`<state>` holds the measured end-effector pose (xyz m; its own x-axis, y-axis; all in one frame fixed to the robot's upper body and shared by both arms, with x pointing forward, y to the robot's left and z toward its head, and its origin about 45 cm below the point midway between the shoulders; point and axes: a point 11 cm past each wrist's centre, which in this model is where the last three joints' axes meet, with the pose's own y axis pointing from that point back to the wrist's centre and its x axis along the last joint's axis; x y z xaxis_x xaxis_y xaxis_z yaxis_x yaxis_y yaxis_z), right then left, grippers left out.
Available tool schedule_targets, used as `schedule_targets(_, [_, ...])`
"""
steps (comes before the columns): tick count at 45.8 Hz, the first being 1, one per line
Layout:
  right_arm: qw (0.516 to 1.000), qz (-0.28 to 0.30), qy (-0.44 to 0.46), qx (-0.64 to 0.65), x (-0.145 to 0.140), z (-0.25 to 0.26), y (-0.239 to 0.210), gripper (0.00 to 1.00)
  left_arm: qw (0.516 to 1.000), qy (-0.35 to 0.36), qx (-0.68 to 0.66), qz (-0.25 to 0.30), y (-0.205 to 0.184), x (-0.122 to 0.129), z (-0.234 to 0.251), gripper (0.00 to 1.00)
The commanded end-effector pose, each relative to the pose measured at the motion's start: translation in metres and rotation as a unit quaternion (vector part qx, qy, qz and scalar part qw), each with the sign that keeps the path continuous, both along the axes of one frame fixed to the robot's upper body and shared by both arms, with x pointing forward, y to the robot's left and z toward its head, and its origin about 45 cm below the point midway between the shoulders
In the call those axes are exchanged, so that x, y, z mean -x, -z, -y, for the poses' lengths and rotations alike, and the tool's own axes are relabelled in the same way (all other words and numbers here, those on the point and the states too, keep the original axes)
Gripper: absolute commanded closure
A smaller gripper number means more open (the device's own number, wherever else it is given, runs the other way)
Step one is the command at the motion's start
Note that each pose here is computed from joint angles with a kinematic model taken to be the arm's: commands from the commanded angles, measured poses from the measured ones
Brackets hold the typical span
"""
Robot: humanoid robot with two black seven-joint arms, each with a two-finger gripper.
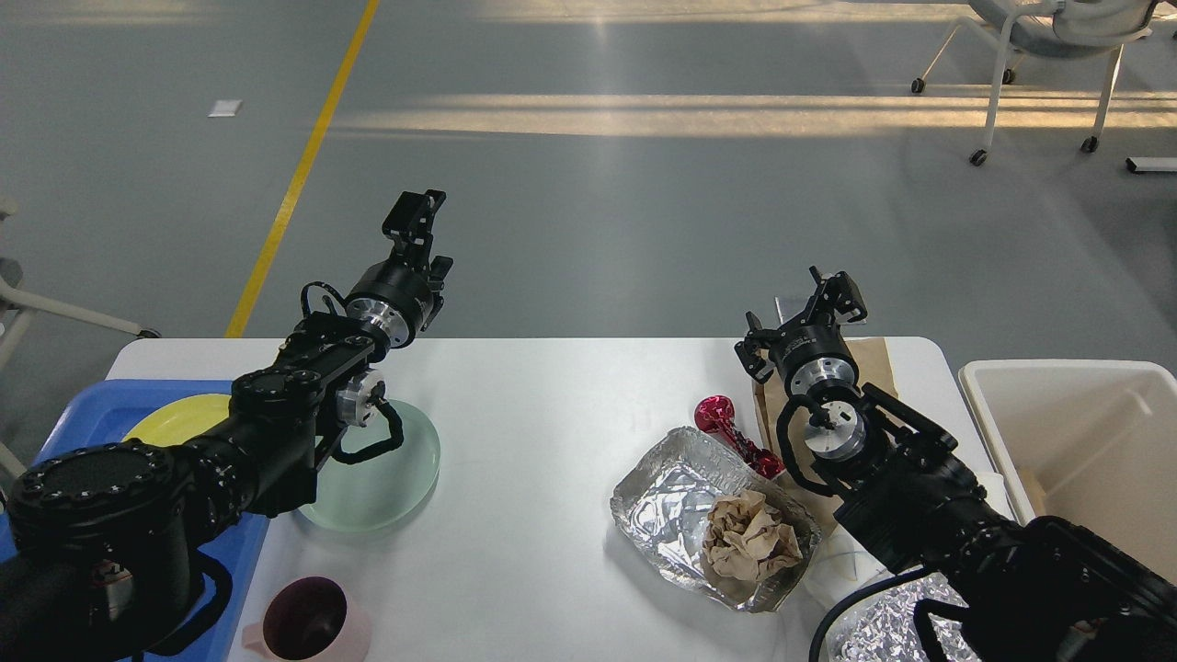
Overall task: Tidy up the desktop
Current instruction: 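Raise the left arm up and away from the table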
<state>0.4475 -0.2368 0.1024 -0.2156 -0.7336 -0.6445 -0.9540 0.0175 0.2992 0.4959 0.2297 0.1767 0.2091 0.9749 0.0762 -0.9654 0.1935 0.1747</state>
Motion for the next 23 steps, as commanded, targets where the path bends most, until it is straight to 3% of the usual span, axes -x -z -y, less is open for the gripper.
schedule_targets(1, [1.0, 0.0, 0.001, 0.0, 0.0, 0.0, 0.0, 0.0, 0.996, 0.048, -0.068, -0.043, -0.007, -0.006, -0.006, 0.02])
schedule_targets(12, [1.0, 0.0, 0.0, 0.0, 0.0, 0.0, 0.0, 0.0, 0.957, 0.142, -0.215, -0.133, -0.028, -0.014, -0.01, 0.02])
schedule_targets(23, [1.0, 0.0, 0.0, 0.0, 0.0, 0.0, 0.0, 0.0, 0.899, 0.238, -0.328, -0.167, -0.076, -0.017, -0.003, 0.02])
